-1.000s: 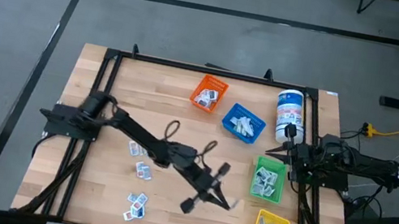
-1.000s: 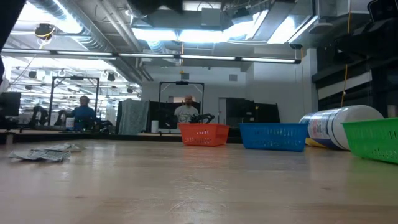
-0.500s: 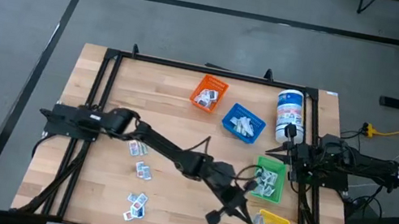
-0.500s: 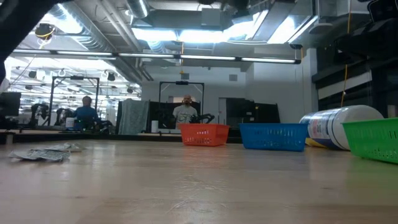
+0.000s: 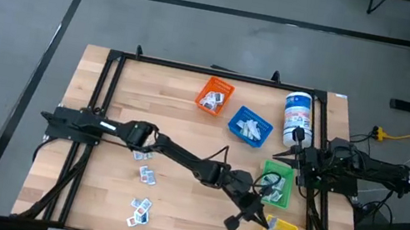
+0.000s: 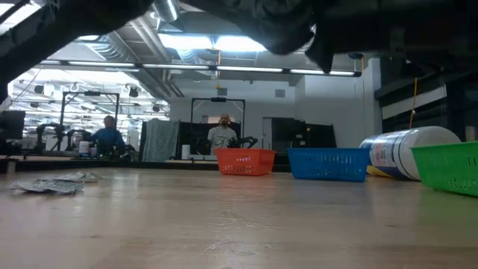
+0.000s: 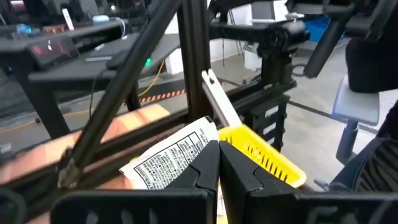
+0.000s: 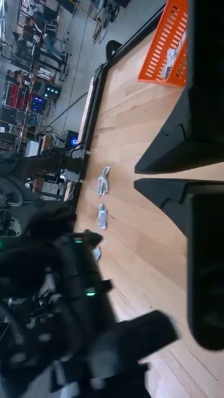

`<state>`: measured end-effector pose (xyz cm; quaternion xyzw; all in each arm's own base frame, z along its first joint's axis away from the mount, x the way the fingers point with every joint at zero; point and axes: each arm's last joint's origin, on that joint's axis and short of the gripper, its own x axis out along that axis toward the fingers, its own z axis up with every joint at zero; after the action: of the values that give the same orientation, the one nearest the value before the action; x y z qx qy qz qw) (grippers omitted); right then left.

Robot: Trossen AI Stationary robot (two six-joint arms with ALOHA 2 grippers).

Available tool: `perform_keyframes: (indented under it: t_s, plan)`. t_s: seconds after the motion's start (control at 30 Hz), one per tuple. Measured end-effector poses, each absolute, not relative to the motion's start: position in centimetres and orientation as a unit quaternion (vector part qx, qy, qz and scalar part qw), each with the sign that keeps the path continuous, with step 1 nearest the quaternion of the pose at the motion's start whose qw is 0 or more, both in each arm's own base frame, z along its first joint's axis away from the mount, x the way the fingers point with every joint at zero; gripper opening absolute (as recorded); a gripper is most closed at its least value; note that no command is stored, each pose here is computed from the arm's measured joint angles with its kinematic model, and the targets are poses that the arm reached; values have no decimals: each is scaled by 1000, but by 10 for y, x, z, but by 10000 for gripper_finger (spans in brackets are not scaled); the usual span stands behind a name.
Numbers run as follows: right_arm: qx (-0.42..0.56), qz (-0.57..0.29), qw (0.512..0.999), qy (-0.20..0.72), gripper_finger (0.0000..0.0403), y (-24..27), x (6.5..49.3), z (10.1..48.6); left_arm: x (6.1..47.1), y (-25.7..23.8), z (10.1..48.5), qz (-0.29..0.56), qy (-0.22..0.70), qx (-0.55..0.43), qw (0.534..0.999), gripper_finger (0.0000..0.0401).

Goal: Pick & Place First Aid Supplies
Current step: Put the orange ointment pack into the yellow basket

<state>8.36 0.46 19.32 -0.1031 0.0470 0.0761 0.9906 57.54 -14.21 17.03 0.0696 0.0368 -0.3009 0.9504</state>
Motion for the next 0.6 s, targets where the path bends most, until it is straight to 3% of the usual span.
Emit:
perform_keyframes:
  t_s: [0.2, 0.4, 0.6]
  plan:
    - [-103, 76, 991, 47, 26, 5, 84, 193, 579, -142, 150, -304, 51, 66, 949, 1]
    - [-103, 76, 991, 47, 26, 5, 84, 193, 575, -153, 151, -363, 36, 72, 928, 1]
    - [-103, 76, 991, 47, 26, 5, 84, 193, 574, -156, 151, -363, 30, 83, 928, 2]
